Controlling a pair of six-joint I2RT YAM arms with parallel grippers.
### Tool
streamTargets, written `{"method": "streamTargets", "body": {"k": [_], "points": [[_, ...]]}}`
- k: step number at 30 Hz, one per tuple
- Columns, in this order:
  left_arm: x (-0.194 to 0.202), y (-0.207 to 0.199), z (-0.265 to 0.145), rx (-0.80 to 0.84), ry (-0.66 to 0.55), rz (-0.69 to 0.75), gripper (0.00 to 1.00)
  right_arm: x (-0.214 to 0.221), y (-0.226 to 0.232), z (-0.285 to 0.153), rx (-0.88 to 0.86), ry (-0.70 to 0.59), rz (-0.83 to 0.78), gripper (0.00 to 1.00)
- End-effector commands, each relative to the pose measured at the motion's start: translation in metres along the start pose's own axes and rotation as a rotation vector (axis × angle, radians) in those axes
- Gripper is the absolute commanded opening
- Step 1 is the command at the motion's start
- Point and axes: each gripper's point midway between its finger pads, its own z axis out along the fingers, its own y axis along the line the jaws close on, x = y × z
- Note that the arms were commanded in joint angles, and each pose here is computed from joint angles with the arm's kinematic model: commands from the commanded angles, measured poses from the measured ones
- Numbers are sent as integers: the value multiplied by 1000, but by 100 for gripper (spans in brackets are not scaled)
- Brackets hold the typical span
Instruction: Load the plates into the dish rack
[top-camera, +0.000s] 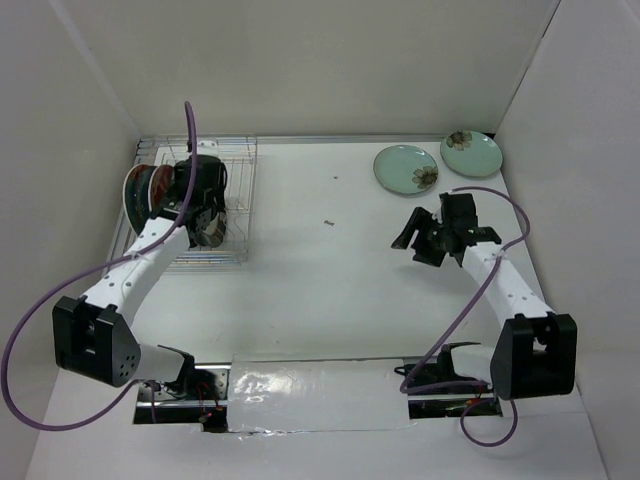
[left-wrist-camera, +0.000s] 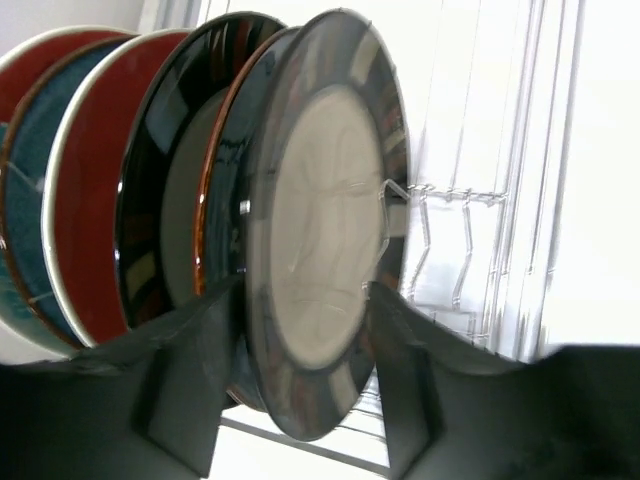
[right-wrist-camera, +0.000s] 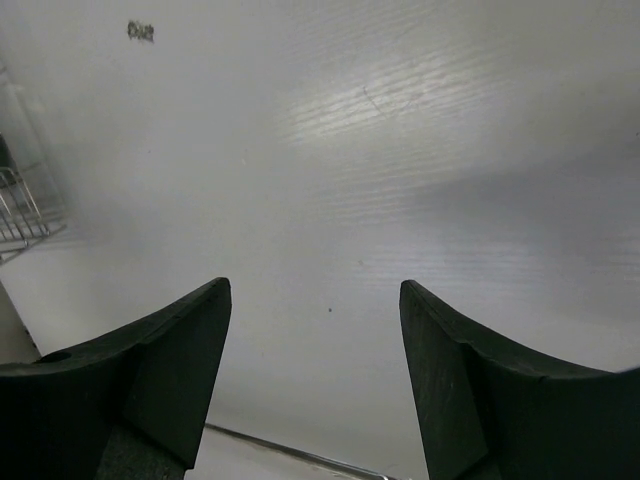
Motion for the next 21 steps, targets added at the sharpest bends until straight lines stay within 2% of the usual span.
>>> {"method": "streamTargets", "body": {"k": [1,3,9,13,15,19,21], "points": [[-41,-4,-11,44,-98,-106,67,-48,12,1,-25,-137,29,75],[-45,-5,-14,59,-99,-119,78,-61,7,6,5,-174,53,78],[-76,-36,-52,230,-135,-147,90,-114,-18,20,42,-310,144,84],[-72,-71,-82,411,-110,-175,96,-144,-35,33,18,-370,200,85],[-61,-89,-90,488,-76,-190,100,-150,-51,47,29,-369,237,85],[-26,-126,-119,650,2,-184,100,-173,-52,63,-40,-409,252,84],[-14,-132,-128,679,29,-206,100,-186,-52,68,-57,-426,248,84]]}}
